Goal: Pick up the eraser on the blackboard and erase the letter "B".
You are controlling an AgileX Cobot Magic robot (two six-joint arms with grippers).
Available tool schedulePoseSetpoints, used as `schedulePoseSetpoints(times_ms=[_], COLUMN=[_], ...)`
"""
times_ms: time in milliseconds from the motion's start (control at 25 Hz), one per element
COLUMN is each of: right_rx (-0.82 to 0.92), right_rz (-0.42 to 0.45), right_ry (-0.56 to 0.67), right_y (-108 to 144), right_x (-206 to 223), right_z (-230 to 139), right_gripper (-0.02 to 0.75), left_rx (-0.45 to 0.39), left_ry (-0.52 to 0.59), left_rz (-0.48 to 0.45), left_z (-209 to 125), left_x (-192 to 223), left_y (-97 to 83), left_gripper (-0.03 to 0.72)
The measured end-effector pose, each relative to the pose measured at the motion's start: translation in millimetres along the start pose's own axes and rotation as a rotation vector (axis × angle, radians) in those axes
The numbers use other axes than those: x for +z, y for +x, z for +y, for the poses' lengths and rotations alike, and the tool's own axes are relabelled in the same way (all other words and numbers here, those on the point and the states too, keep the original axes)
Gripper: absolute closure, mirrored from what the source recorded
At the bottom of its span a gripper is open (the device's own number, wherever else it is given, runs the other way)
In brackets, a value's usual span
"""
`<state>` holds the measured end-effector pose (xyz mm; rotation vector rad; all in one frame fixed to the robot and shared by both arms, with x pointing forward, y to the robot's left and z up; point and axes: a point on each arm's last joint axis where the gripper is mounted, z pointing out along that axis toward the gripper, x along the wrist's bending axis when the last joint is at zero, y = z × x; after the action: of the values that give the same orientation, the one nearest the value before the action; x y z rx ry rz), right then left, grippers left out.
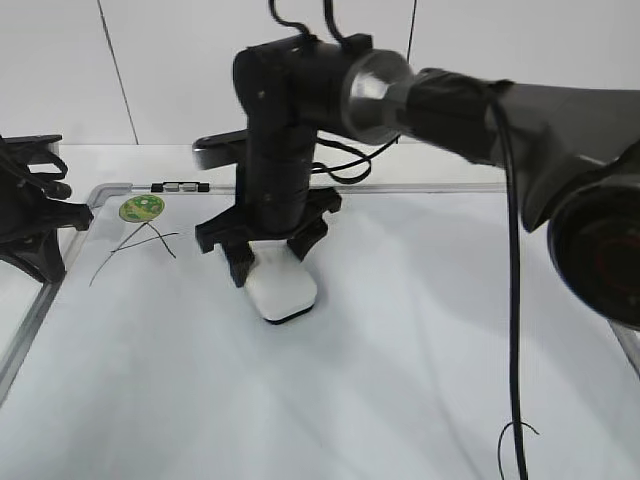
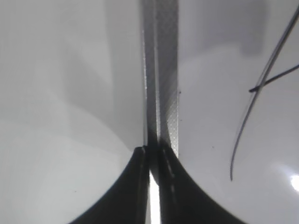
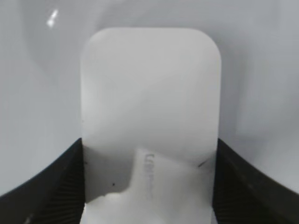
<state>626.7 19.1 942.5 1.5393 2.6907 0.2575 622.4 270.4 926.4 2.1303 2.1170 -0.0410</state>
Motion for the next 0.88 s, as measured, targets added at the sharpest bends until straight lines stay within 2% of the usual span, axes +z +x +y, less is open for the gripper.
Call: schedulePoseSetpoints(times_ms=[160,400,560,720,880], right_rx=[0.009,-0.067,-0.159,-0.287,-0.369], right_rz=[-0.005,-0.034,-0.004,0.056,0.079], right_ry=[-0.008,-0.014,-0.008,0.011,0.018], right_y=[-5,24,71,136,173], right_x=[-2,-1,0,0,-2], right_z=[1,-4,-16,-41,-61], right_gripper=[0.205,0.206,0.205,0.206,0.206], left_rx=[0.000,0.000,0.002,0.002,0.002], left_ry=[0.000,0.004,0.005,0.007,0.009], left_rz=[0.000,0.000,0.003,0.003,0.002], left_z=[0,0,0,-1,-1], left_x=[0,0,0,0,0], left_y=[0.0,0.0,0.2,0.2,0.2], left_gripper=[0.669,0.669,0.669,0.669,0.669])
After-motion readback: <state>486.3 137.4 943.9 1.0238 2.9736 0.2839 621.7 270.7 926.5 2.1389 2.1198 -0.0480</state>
